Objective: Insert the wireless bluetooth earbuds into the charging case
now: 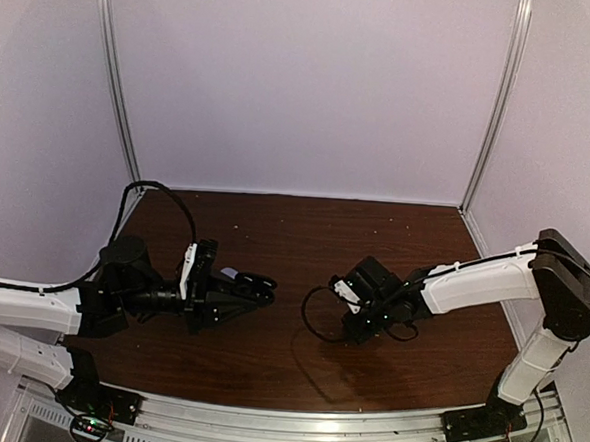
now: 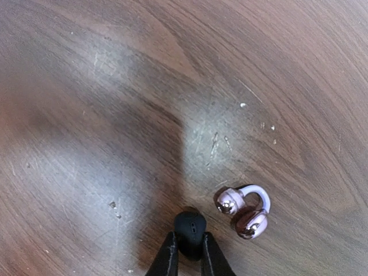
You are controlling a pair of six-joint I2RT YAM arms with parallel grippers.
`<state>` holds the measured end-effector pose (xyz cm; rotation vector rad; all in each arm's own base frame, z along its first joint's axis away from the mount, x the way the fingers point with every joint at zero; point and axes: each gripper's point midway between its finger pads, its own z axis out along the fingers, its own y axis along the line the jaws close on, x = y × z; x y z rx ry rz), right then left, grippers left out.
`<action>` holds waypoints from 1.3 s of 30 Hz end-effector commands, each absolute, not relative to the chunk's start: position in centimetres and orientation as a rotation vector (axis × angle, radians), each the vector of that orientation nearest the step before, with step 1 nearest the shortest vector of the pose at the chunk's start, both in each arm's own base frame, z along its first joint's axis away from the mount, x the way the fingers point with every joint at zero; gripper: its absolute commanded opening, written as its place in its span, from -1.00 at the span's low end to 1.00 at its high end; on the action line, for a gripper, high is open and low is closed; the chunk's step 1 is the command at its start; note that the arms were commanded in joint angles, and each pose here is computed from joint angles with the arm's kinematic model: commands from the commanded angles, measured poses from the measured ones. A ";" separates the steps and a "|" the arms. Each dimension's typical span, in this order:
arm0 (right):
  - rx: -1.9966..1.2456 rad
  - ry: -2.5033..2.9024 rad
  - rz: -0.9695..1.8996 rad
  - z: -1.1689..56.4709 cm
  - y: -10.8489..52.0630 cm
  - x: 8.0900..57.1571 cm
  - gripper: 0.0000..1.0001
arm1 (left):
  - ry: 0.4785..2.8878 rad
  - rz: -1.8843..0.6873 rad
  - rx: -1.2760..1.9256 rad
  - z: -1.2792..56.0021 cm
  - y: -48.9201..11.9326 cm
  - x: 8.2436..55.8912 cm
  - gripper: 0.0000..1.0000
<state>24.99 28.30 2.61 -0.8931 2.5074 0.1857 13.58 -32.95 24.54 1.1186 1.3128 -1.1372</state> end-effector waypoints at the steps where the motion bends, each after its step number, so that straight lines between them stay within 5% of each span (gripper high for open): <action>1: -0.905 2.529 0.121 2.0 27.5 25.1 -0.80 | 1.276 -1.127 1.097 25.6 -32.8 13.8 -1.00; 6: -0.906 2.486 0.160 3.8 28.1 25.4 -1.00 | 1.279 -1.124 1.097 25.4 -32.7 13.8 -1.00; 16: -0.944 2.249 0.440 15.0 30.7 24.4 -1.00 | 1.247 -1.120 1.122 25.3 -32.4 13.3 -1.00; 26: -1.170 1.713 0.756 30.1 35.0 16.1 -1.00 | 1.092 -1.167 1.230 26.2 -32.1 10.7 -1.00; 39: -1.393 1.565 0.749 31.2 41.3 8.3 -1.00 | 1.110 -1.212 1.262 26.0 -33.0 10.6 -1.00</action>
